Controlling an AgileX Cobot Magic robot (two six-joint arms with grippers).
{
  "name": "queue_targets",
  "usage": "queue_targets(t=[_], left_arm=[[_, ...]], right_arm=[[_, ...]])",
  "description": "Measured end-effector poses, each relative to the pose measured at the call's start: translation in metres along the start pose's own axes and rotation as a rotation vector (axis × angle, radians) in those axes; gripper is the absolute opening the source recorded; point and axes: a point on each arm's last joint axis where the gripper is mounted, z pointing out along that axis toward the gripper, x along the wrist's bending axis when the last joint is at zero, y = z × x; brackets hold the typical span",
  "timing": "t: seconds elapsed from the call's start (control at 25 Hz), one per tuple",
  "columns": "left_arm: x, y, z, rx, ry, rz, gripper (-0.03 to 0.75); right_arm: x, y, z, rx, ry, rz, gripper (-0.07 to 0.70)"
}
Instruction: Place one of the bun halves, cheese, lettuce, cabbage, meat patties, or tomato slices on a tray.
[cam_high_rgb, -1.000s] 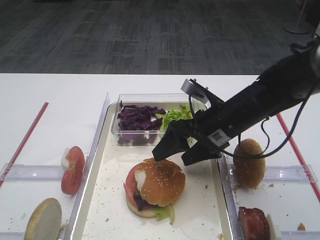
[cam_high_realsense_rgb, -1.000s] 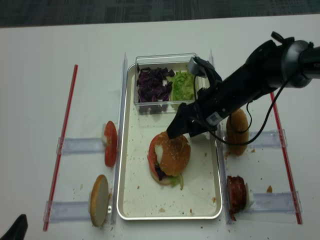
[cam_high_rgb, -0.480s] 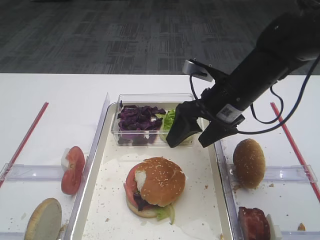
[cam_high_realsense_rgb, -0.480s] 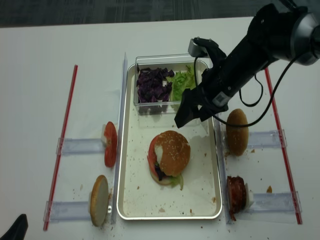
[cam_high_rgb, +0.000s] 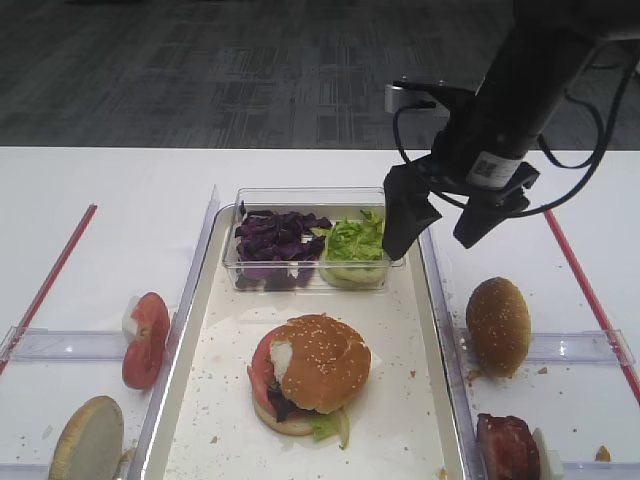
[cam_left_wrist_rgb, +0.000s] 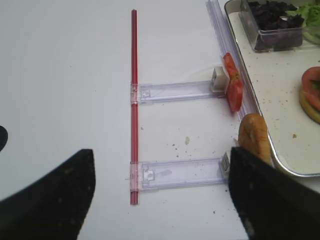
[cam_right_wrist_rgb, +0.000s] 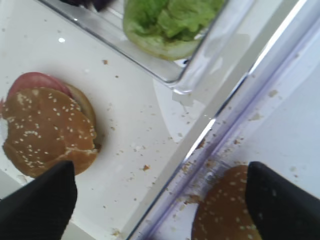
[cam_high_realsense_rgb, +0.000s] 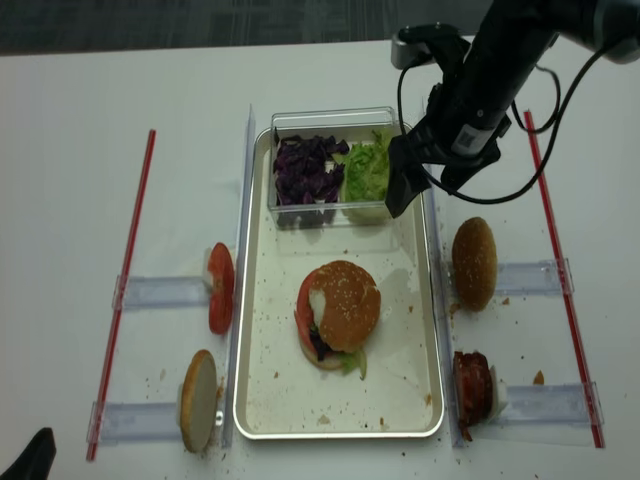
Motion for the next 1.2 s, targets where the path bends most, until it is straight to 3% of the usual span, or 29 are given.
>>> queue_targets(t=[0.48, 1.2], left_arm=[[0.000, 0.000, 0.000, 0.000, 0.000, 0.000, 0.509], [0.000, 0.000, 0.000, 0.000, 0.000, 0.000, 0.509]], right_arm=[[-0.012, 0.011, -0.034, 0.022, -0.258, -0.043, 0.692], [-0.012, 0.013, -0.036, 0.012, -0.265, -0.031, 0.692]])
